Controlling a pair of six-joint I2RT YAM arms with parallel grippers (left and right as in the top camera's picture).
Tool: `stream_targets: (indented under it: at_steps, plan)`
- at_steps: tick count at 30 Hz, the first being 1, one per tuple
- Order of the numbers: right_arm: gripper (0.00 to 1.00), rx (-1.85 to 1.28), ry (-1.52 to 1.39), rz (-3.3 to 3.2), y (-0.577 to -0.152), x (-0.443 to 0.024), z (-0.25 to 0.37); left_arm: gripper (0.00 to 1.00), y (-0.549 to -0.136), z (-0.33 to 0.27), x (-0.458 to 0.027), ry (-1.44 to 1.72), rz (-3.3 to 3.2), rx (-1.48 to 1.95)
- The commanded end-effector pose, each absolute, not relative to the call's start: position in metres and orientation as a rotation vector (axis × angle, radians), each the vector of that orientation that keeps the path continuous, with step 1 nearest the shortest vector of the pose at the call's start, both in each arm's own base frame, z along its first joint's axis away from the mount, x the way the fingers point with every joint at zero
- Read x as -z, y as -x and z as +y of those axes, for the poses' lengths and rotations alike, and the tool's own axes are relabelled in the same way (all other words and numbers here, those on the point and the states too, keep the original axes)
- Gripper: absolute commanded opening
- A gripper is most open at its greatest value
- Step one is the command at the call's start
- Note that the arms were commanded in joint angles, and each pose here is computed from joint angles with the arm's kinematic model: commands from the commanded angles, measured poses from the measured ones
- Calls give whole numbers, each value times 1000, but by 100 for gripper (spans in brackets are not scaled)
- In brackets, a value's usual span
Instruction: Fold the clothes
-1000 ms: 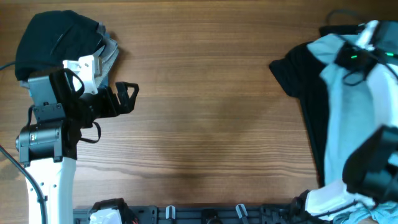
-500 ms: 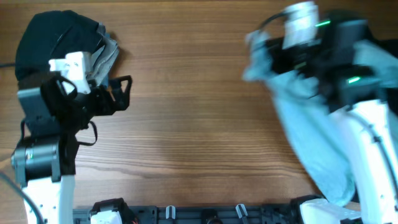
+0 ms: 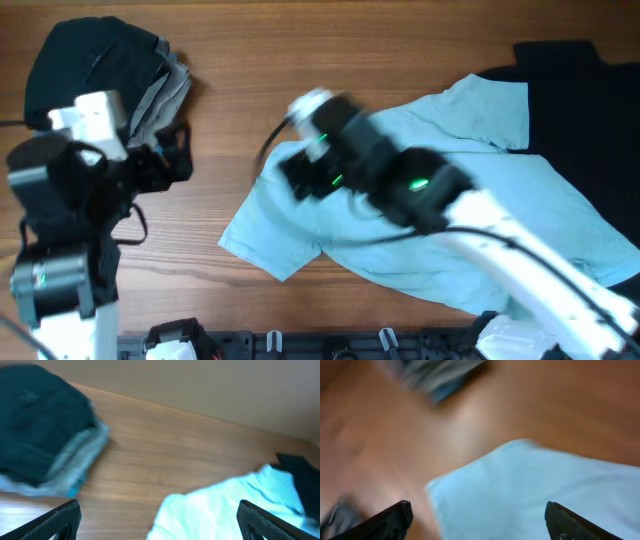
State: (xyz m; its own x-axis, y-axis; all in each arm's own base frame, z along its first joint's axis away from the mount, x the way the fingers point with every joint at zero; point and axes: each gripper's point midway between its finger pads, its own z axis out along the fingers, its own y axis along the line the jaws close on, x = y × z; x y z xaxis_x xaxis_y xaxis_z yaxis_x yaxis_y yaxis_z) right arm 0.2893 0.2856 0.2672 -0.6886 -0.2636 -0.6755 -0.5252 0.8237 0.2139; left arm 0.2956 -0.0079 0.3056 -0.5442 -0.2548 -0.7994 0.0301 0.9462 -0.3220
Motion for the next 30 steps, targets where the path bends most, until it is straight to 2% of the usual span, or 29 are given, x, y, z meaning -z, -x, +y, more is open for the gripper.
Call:
stream_targets:
  at_steps: [1, 3, 6, 11, 15, 21, 23, 24, 25, 27, 29, 30]
  plan:
    - [88, -501, 55, 2203, -328, -343, 192, 97, -317, -62, -270, -87, 2258, 525]
    - [88, -492, -69, 2175, -334, -355, 153, 90, -328, -95, -234, -239, 2362, 570]
    - [88, -495, -225, 2178, -334, -358, 111, 84, -341, -134, -173, -439, 2501, 575]
    - [88, -477, -342, 2268, -326, -338, 75, 89, -360, -173, -84, -577, 2632, 587]
    - [90, -449, -338, 2312, -324, -328, 72, 91, -377, -169, -37, -585, 2679, 499]
    - [91, -433, -340, 2342, -324, -320, 71, 83, -376, -154, 10, -581, 2780, 376]
    - [91, -432, -341, 2346, -325, -319, 71, 72, -374, -153, 17, -582, 2799, 376]
    - [91, -432, -341, 2347, -325, -319, 71, 62, -373, -153, 19, -580, 2807, 376]
    - [91, -431, -342, 2349, -325, -318, 71, 46, -372, -153, 21, -577, 2815, 376]
    - [91, -430, -343, 2354, -326, -317, 71, 20, -368, -152, 22, -577, 2834, 376]
    - [91, -426, -344, 2354, -326, -316, 71, 4, -360, -149, 24, -571, 2872, 375]
    - [91, -420, -347, 2352, -327, -317, 70, 4, -354, -144, 26, -563, 2904, 373]
